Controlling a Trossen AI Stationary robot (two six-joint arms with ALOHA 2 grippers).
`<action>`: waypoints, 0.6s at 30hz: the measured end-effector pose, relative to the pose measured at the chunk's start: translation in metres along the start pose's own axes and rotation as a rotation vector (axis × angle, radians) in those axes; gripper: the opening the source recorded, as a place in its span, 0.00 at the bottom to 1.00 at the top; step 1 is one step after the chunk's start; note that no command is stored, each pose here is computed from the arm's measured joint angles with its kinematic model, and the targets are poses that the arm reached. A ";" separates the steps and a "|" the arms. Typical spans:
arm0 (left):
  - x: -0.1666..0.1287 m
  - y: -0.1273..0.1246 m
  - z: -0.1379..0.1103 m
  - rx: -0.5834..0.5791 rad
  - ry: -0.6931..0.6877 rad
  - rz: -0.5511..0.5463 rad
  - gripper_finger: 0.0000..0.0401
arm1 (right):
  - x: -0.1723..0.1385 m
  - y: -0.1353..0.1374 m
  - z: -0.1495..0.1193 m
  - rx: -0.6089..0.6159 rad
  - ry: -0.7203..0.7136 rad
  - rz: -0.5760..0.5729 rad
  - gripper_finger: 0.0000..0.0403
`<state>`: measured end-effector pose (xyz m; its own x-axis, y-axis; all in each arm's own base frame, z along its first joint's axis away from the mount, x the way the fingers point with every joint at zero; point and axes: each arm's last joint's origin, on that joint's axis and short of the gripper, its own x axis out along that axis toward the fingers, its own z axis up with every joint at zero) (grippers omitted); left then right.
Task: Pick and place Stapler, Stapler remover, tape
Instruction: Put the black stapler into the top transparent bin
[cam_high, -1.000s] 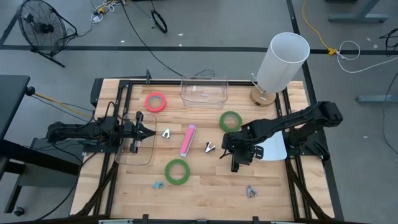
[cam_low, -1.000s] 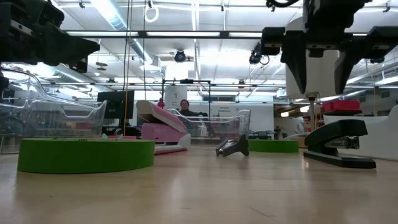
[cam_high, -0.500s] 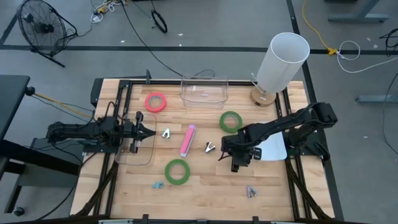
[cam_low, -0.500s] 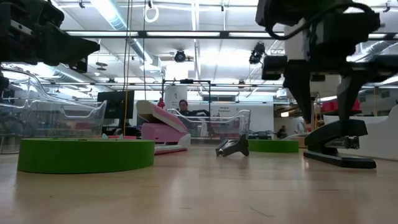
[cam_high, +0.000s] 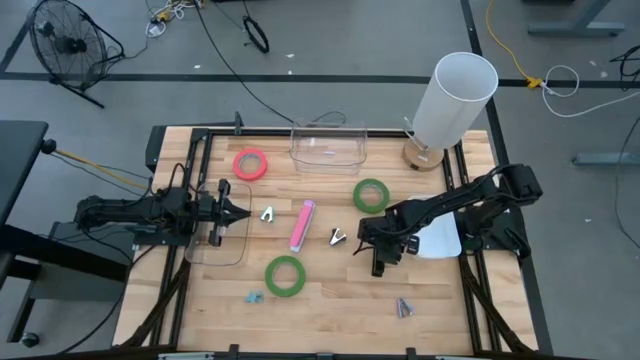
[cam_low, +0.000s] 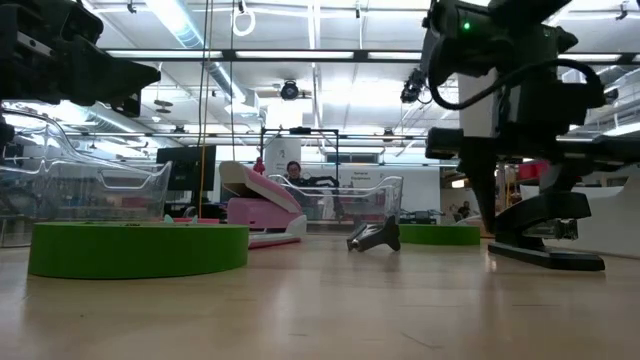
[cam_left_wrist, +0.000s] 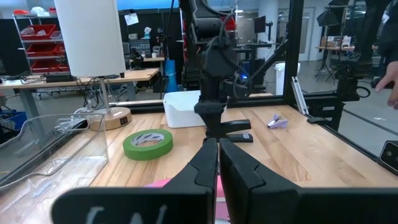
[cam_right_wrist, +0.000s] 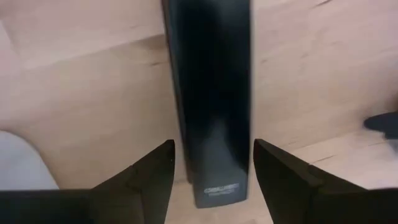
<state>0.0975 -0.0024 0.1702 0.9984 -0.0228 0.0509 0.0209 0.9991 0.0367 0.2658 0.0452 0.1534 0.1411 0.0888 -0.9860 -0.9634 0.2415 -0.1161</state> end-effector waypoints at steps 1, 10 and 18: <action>0.000 0.000 0.000 0.000 0.000 0.000 0.05 | 0.000 0.001 -0.001 0.000 0.001 0.011 0.54; 0.000 0.000 0.000 0.000 -0.001 0.000 0.05 | 0.000 0.001 0.000 -0.023 -0.051 0.028 0.42; 0.000 0.000 0.000 0.000 0.000 0.000 0.05 | 0.000 0.001 0.000 -0.016 -0.051 0.030 0.28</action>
<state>0.0975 -0.0024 0.1702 0.9984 -0.0229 0.0509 0.0210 0.9991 0.0366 0.2648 0.0453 0.1534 0.1231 0.1448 -0.9818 -0.9708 0.2229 -0.0889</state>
